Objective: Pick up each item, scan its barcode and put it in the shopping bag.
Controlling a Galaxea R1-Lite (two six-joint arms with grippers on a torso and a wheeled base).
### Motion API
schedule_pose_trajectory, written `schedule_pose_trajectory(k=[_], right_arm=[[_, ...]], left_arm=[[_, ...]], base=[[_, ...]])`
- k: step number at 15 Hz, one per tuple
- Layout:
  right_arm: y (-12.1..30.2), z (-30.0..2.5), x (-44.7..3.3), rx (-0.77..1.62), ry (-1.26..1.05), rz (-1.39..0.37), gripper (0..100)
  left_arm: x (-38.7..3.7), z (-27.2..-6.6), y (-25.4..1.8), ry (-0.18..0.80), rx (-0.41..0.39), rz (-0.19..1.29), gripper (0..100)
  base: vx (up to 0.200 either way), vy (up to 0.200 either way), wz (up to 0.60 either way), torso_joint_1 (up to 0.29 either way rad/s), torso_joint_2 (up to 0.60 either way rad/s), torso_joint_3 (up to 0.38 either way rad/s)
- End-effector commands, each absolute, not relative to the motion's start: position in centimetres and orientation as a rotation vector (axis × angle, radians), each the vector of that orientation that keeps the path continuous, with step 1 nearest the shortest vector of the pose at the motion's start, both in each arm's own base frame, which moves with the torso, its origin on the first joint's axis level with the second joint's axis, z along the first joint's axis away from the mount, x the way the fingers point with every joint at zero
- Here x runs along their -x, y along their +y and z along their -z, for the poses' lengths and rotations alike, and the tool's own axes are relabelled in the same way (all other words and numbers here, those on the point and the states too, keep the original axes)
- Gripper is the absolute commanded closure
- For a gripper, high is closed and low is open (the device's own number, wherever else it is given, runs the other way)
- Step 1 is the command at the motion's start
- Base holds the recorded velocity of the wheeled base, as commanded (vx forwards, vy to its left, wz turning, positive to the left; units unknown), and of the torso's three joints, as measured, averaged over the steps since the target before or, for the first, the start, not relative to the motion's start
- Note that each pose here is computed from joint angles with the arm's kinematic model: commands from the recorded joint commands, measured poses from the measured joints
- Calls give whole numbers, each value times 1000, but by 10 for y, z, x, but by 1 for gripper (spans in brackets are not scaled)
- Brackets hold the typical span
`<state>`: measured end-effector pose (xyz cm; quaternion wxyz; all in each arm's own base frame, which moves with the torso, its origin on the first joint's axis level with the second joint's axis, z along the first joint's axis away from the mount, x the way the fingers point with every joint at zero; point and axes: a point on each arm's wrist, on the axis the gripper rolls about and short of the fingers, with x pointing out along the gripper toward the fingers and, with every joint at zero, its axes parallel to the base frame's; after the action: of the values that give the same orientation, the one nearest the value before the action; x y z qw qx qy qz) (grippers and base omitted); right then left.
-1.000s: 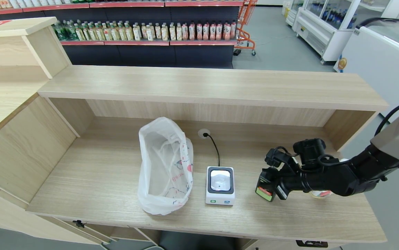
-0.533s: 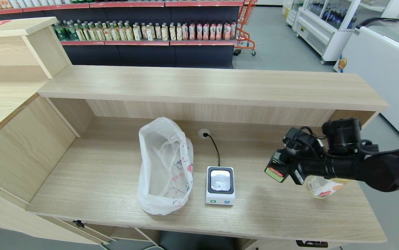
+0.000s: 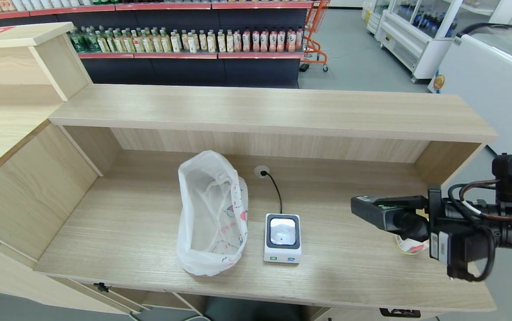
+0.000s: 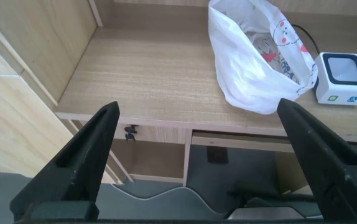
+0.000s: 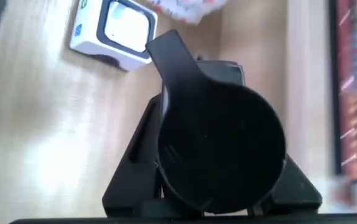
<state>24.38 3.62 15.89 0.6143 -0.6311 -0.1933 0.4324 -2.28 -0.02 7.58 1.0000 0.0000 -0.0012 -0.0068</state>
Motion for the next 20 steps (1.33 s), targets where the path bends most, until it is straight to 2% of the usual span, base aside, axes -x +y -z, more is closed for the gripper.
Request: schedule_pose_trajectory(k=[1, 3, 6, 10, 13, 20], right_arm=[[53, -147, -238, 1608, -791, -1132, 100], [79, -128, -234, 1688, -1021, -1253, 100], [90, -112, -233, 1823, -1228, -1273, 100], [113, -101, -236, 1799, -1343, -1327, 100], [136, -96, -226, 1704, -1534, -1368, 100], [139, -89, -229, 1722, -1573, -1362, 100]], left_arm=[[23, -76, 0, -2, 0, 14, 0], [23, -76, 0, -2, 0, 14, 0], [23, -76, 0, -3, 0, 14, 0], [23, -76, 0, -2, 0, 14, 0], [23, -76, 0, -3, 0, 14, 0], [23, -76, 0, -3, 0, 14, 0]], base=[[0, 0, 0, 0, 0, 0], [0, 0, 0, 0, 0, 0], [0, 0, 0, 0, 0, 0], [0, 0, 0, 0, 0, 0], [0, 0, 0, 0, 0, 0], [0, 0, 0, 0, 0, 0]])
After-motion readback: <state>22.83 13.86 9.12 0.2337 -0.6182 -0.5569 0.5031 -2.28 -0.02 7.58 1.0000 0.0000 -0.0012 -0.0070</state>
